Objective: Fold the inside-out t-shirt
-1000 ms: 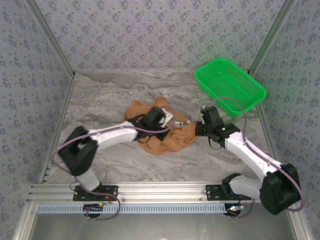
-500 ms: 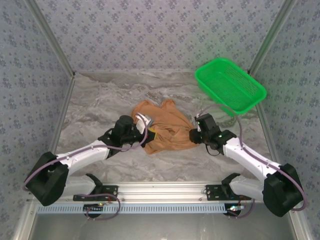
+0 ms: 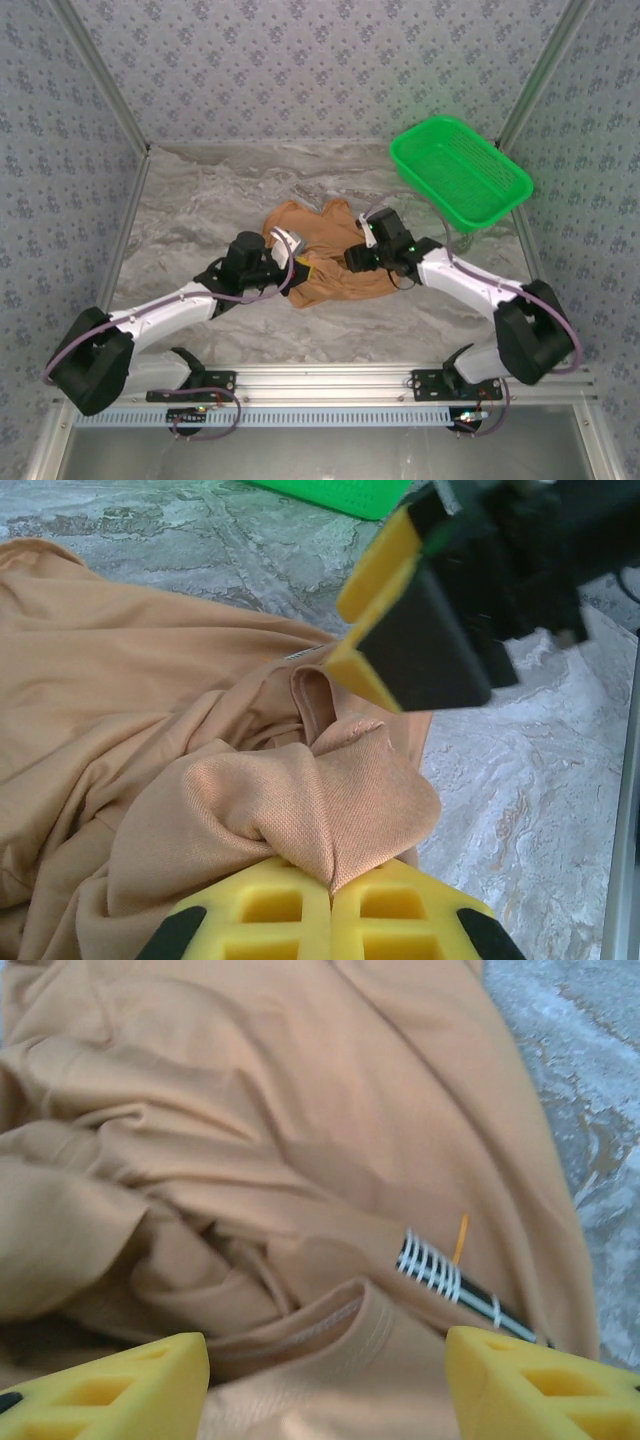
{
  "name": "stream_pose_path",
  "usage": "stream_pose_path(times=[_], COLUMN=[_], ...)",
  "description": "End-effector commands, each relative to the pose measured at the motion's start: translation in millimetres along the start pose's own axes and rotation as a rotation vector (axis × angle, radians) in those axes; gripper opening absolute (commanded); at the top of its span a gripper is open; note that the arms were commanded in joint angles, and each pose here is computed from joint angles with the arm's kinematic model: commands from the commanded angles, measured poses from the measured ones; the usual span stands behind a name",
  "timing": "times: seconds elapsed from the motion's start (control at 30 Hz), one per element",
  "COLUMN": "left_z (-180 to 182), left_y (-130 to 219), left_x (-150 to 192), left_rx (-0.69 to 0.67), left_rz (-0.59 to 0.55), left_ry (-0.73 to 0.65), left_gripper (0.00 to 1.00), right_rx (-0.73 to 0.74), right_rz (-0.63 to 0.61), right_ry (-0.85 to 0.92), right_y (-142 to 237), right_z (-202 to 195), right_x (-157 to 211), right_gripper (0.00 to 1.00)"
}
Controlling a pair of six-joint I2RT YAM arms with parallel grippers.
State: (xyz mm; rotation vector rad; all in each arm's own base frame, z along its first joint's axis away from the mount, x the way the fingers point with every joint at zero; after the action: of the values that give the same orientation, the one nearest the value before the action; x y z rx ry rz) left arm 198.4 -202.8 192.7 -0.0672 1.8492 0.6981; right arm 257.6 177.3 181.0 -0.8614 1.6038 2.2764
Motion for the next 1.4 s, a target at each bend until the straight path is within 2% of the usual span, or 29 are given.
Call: stream_pose_path(times=[0.0, 0.23, 0.4, 0.53, 0.6, 0.77, 0.83, 0.9, 0.97, 1.13, 1.23, 1.37], left_z=[-3, -3, -1, -1, -3, -13, -21, -31, -40, -58, -62, -65], left_y=[4, 4, 5, 11, 14, 19, 14, 2, -12, -38, -41, -44], left_x=[-3, -3, 0, -6, -14, -38, -37, -24, -6, 20, 17, 6], left_rx=[0.016, 0.007, -0.016, -0.047, -0.045, 0.027, 0.070, 0.101, 0.144, 0.245, 0.263, 0.275], left_rz=[-0.018, -0.013, -0.003, -0.029, -0.055, -0.096, -0.065, 0.012, 0.104, 0.267, 0.269, 0.200], left_ry=[-0.032, -0.034, -0.031, -0.038, -0.052, -0.111, -0.156, -0.194, -0.201, -0.191, -0.199, -0.186], left_gripper=[0.00, 0.00, 0.00, 0.00, 0.00, 0.00, 0.02, 0.03, 0.05, 0.22, 0.38, 0.50], right_rx=[0.052, 0.060, 0.074, 0.116, 0.119, 0.050, 0.017, 0.001, 0.015, 0.088, 0.098, 0.111], right_rz=[0.069, 0.167, 0.165, 0.045, -0.048, -0.302, -0.386, -0.421, -0.412, -0.278, -0.211, -0.163], right_ry=[-0.023, -0.108, -0.123, -0.097, -0.091, -0.069, -0.067, -0.073, -0.095, -0.207, -0.263, -0.303], right_y=[-13, -31, -35, 9, 42, 122, 144, 149, 143, 110, 92, 77], right_z=[-5, -12, -13, -19, -22, -15, -11, -13, -19, -40, -48, -54], right_x=[-4, 8, 5, -18, -34, -67, -70, -63, -50, -4, 21, 42], right_gripper=[0.63, 0.56, 0.26, 0.06, 0.02, 0.00, 0.00, 0.00, 0.00, 0.00, 0.00, 0.00])
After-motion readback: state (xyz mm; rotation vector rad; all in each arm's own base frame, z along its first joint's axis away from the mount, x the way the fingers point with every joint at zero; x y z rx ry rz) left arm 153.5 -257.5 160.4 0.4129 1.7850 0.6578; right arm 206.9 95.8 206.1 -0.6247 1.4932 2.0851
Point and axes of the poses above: each hand's point on the last joint's axis, 136 mm out from that joint toward the fingers, its own y axis back along the fingers, its own z axis along the line the jaws close on, x = y × z, the point moved 10 cm from there along y, back along the fingers, and after that the axes turned 6 degrees about -y, right-handed, at the moved point
